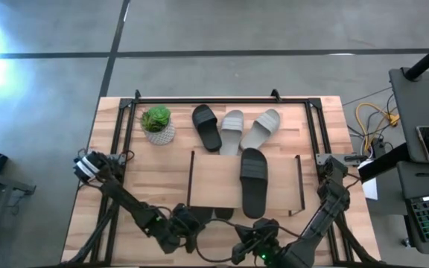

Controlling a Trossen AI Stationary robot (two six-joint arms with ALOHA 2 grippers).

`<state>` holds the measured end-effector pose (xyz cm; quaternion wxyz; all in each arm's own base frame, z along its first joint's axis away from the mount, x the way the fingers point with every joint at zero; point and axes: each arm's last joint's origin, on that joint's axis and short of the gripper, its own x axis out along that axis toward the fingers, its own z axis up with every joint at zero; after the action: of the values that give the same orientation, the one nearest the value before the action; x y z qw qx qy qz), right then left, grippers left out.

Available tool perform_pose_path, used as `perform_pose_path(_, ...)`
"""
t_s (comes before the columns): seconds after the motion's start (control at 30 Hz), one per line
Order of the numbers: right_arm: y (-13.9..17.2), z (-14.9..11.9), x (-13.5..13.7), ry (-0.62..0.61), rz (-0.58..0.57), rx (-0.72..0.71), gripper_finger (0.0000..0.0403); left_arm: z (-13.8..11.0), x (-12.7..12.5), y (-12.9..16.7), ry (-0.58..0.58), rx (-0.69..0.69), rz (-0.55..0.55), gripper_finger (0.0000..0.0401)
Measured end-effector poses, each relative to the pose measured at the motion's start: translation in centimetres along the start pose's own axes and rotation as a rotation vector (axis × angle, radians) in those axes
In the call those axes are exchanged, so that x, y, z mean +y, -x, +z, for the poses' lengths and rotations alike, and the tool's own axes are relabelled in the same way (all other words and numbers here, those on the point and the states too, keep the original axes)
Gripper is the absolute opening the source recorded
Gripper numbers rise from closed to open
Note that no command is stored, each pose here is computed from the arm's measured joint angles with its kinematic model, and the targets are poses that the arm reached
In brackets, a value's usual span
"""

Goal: Pick and place slides into the shelf
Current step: Adjust the black slides under the shelf, then adjust the shelf

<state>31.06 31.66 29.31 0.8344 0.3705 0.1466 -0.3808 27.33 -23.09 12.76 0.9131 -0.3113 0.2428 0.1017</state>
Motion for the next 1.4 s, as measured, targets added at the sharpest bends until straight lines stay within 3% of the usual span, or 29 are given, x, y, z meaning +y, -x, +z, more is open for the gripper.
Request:
perform_pose_path(0.27, 0.2, 0.0, -0.2, 0.017, -0.008, -0.003, 0.0011, -0.2, 0.5, -0.8, -0.019, 0.015, 0.058, 0.0)
perform_pose_path(0.43, 0.2, 0.0, -0.2, 0.014, -0.009, -0.003, 0.0011, -0.2, 1.0, -0.8, 0.008, -0.021, 0.15, 0.0)
perform_pose_path(0.8, 0.1, -0.1, -0.2, 0.014, -0.01, -0.002, 0.0011, 0.6, 0.2, -0.7, 0.03, -0.117, 0.155, 0.0)
perform_pose_path(1.03, 0.2, -0.2, -0.2, 0.008, -0.007, 0.005, 0.0011, 0.3, -0.5, -0.1, -0.02, -0.081, 0.12, 0.0)
perform_pose_path(1.13, 0.8, -0.7, -0.3, -0.002, -0.019, 0.07, 0.0011, 0.2, -1.6, 1.5, -0.026, -0.075, 0.065, 0.0)
perform_pose_path(1.3, 2.7, -2.4, -0.5, -0.046, -0.058, 0.299, 0.0011, 0.5, -3.4, 4.9, -0.13, -0.098, -0.016, 0.0)
perform_pose_path(1.4, 3.5, -3.3, -1.0, -0.13, -0.11, 0.373, 0.0011, 0.9, -3.1, 6.9, -0.157, -0.13, 0.018, 0.0)
